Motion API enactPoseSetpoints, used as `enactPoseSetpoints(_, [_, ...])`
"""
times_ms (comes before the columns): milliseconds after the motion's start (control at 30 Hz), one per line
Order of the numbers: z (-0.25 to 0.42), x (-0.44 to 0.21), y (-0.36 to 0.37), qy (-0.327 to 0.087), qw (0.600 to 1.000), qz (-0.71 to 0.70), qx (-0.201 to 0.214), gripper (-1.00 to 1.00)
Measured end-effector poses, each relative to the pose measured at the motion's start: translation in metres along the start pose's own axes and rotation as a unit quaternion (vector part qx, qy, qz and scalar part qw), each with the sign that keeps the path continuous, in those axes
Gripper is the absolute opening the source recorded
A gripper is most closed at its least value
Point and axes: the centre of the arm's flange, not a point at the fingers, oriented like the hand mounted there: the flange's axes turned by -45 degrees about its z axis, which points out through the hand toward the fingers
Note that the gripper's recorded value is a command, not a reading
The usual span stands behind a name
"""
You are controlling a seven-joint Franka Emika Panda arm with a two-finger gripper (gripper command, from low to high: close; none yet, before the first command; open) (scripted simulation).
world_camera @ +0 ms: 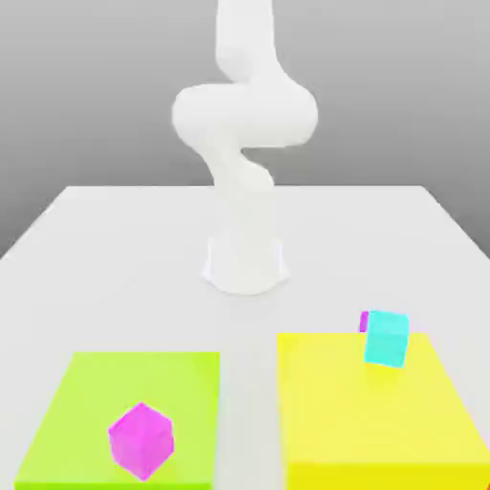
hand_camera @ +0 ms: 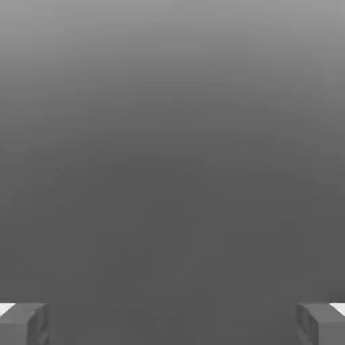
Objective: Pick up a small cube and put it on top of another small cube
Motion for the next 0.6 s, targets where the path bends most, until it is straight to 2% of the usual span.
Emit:
enactPoseSetpoints(300, [0.145,0.011,-0.055,-0.092,0.975,-0.176,0.099,0.0])
enactPoseSetpoints(600, [0.281,-0.027,-0.144,-0.164,0.903,-0.353,0.179,0.0])
